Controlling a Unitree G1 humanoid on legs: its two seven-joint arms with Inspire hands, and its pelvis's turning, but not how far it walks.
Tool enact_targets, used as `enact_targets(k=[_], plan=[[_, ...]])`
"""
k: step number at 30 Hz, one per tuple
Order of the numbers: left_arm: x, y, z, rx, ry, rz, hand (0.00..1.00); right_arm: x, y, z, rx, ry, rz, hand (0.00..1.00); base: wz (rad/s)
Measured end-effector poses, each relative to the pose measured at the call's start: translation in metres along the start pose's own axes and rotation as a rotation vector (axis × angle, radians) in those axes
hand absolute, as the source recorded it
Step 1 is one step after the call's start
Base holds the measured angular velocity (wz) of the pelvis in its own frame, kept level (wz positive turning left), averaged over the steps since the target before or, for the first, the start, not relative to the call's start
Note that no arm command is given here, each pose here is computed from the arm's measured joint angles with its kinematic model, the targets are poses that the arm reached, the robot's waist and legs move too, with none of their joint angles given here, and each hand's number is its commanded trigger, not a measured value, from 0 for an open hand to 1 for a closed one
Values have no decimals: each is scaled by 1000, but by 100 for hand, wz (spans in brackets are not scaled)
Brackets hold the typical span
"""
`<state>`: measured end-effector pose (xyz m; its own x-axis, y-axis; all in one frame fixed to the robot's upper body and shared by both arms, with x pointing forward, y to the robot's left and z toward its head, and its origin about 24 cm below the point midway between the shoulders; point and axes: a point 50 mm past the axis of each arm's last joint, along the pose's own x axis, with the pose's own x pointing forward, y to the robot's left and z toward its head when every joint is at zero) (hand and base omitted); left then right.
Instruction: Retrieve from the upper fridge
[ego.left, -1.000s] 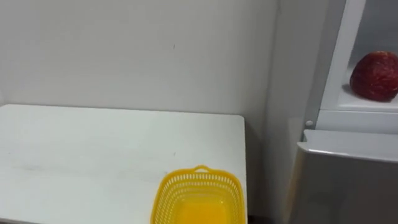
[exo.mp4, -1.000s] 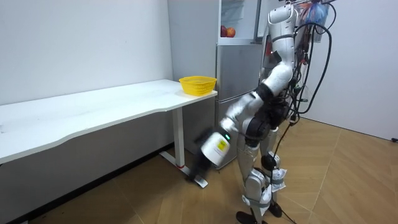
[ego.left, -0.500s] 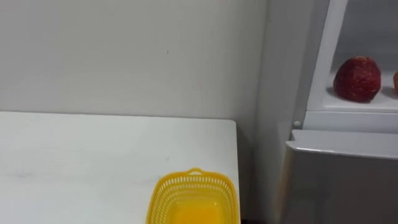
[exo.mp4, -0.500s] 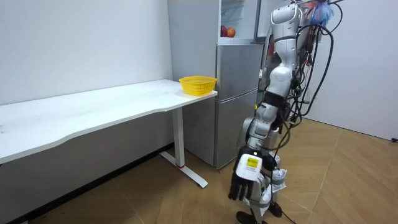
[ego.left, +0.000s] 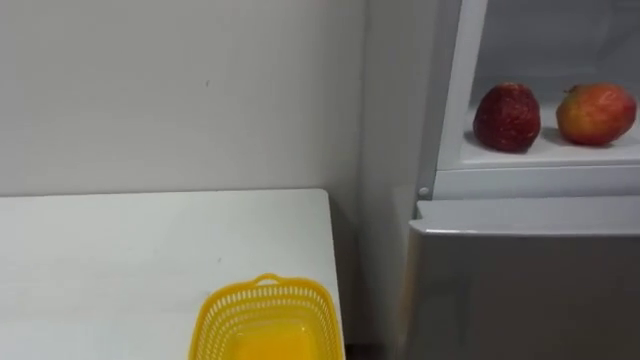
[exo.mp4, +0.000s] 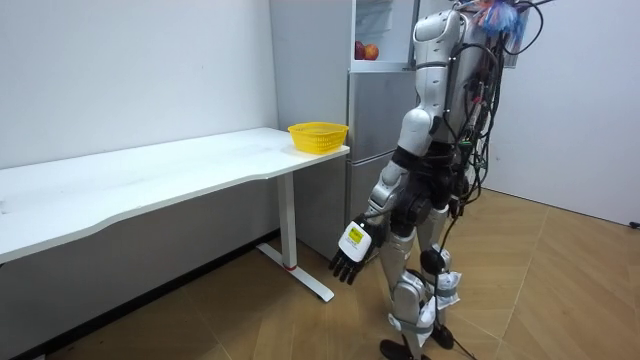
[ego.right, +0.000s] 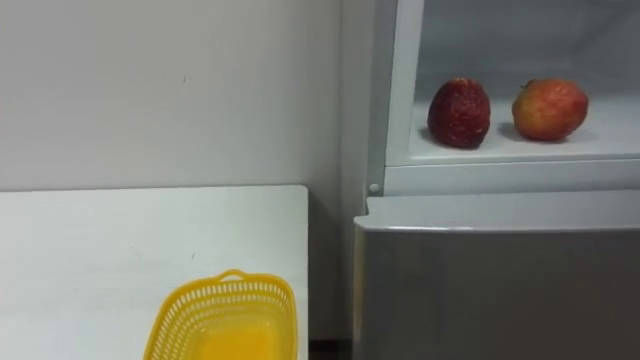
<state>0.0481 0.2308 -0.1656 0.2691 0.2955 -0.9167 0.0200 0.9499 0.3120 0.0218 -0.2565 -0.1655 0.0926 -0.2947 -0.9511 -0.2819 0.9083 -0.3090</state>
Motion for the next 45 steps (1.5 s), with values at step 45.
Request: enact_targets(k=[45], plan=[[-4,-4,8,102,-153,-50,0,-244,-75,186,529,-1661,-669,0,-6]])
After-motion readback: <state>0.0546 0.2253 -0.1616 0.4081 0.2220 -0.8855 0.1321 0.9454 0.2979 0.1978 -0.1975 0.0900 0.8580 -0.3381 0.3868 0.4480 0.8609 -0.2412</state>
